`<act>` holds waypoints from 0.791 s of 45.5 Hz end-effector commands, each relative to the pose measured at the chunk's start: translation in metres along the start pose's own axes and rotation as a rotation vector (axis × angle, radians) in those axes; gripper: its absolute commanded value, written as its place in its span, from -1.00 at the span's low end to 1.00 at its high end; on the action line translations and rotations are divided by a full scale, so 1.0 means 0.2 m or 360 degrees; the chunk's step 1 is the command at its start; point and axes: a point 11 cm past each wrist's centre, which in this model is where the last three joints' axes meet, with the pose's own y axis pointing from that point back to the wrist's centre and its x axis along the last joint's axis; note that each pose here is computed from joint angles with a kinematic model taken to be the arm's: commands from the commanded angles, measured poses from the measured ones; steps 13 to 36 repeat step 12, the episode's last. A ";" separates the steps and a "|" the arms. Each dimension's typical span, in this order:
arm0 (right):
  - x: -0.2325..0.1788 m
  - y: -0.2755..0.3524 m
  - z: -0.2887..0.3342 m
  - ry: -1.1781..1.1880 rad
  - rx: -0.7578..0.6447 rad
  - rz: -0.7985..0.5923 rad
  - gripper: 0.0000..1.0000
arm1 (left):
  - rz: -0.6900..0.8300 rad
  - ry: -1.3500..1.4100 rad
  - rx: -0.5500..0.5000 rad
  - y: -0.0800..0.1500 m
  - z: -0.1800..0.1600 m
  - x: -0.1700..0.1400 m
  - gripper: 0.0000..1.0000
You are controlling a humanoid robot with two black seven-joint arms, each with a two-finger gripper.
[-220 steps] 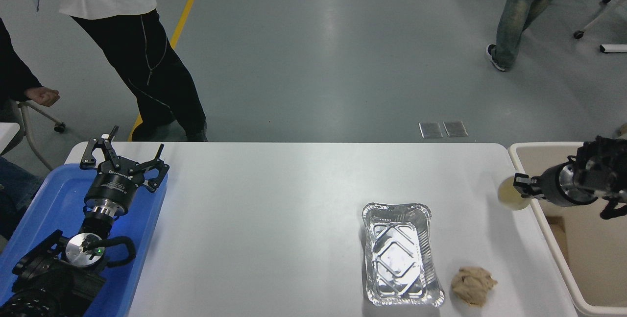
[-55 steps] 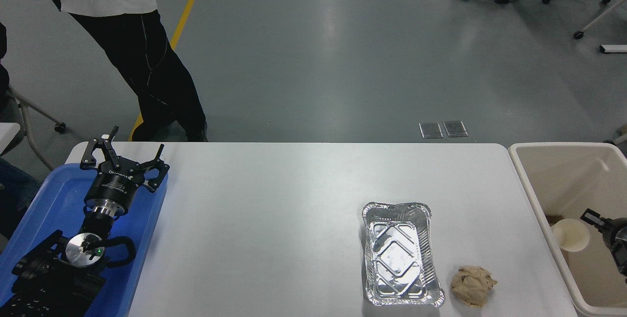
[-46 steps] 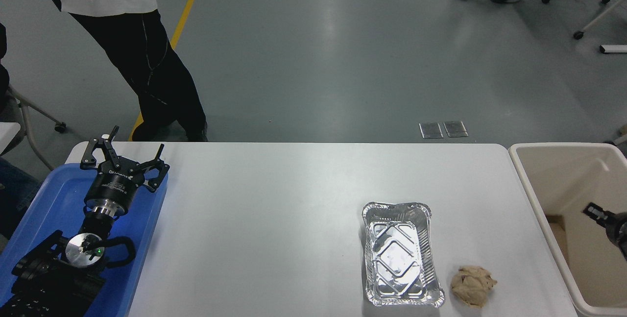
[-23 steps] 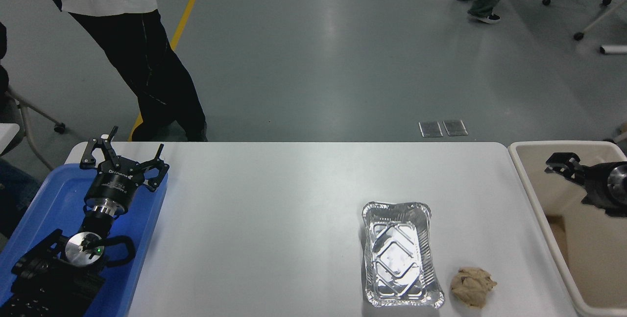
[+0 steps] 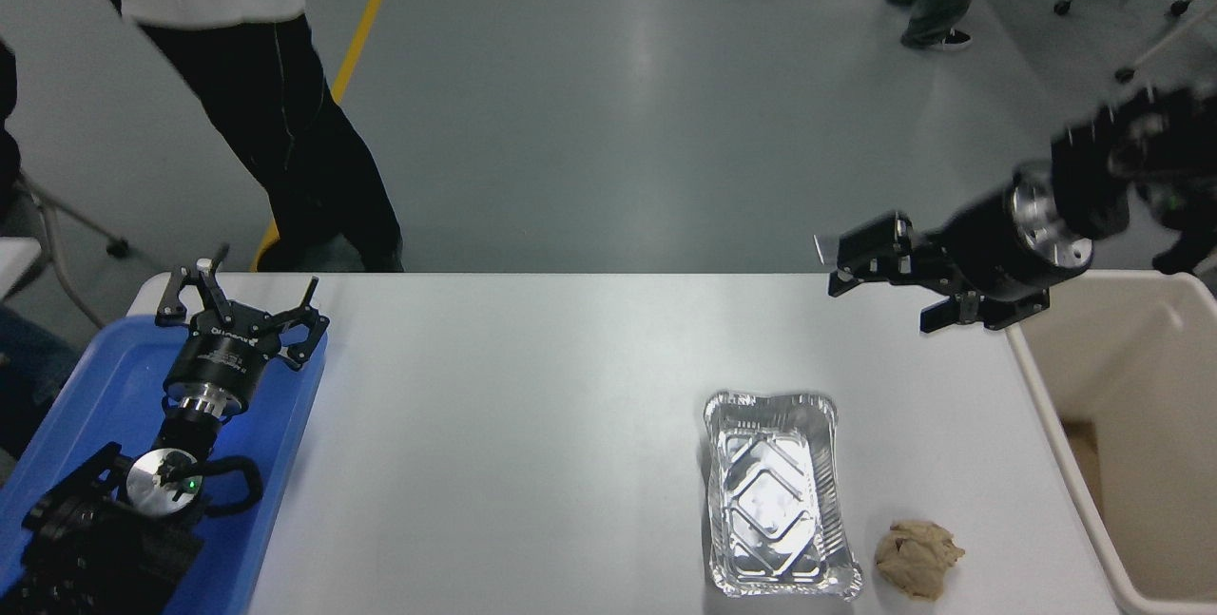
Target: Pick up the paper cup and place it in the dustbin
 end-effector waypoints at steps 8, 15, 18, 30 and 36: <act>-0.15 0.12 -0.17 0.0218 -0.0199 -0.0160 1.00 | 0.0002 0.0000 0.0000 0.00 0.00 0.00 0.99; -0.14 0.13 -0.16 0.0213 -0.0214 -0.0158 1.00 | 0.0002 0.0000 0.0000 0.00 0.00 0.00 0.99; -0.14 0.13 -0.16 0.0213 -0.0214 -0.0158 1.00 | 0.0002 0.0000 0.0000 0.00 0.00 0.00 0.99; -0.14 0.13 -0.16 0.0213 -0.0214 -0.0158 1.00 | 0.0002 0.0000 0.0000 0.00 0.00 0.00 0.99; -0.14 0.13 -0.16 0.0213 -0.0214 -0.0158 1.00 | 0.0002 0.0000 0.0000 0.00 0.00 0.00 0.99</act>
